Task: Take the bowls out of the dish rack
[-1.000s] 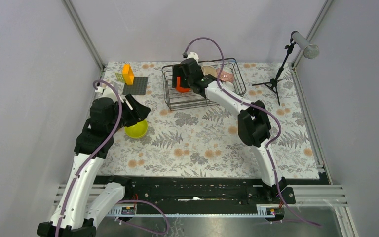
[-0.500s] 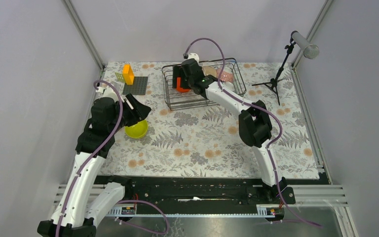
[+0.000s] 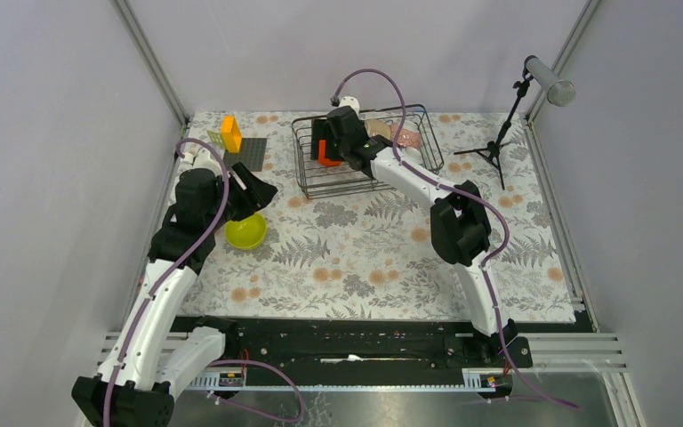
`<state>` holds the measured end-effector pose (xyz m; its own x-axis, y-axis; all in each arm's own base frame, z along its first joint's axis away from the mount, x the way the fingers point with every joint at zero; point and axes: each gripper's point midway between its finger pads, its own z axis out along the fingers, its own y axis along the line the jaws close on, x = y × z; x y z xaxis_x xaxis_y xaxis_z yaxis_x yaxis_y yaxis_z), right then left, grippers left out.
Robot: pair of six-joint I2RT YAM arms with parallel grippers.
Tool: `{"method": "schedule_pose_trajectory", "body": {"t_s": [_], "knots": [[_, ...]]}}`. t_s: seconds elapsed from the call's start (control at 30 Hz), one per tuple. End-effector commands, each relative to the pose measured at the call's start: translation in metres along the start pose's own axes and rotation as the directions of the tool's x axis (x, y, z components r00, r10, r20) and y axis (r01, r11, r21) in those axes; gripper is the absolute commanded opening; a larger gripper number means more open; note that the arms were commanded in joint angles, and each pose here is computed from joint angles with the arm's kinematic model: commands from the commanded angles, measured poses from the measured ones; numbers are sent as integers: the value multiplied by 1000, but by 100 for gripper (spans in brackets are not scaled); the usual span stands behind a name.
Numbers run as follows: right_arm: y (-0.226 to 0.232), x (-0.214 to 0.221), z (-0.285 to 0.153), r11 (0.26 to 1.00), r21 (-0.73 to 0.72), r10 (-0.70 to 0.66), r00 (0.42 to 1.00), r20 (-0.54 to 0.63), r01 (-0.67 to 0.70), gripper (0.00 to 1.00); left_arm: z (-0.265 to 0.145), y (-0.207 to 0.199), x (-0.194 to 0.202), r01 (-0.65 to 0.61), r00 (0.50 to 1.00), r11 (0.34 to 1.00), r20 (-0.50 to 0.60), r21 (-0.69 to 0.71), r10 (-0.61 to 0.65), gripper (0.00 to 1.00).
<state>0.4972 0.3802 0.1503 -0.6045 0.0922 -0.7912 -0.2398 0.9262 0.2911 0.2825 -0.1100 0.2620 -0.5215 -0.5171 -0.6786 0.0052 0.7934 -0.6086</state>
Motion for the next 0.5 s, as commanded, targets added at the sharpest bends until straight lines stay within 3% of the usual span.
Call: {"method": "schedule_pose_trajectory", "body": {"t_s": [0.0, 0.47], "knots": [[14, -36, -26, 999, -47, 31, 996, 78, -28, 97, 9, -3, -13, 34, 997, 999, 68, 14, -35, 65], [13, -45, -12, 998, -47, 57, 994, 98, -53, 97, 20, 6, -22, 33, 994, 999, 107, -38, -29, 77]]}}
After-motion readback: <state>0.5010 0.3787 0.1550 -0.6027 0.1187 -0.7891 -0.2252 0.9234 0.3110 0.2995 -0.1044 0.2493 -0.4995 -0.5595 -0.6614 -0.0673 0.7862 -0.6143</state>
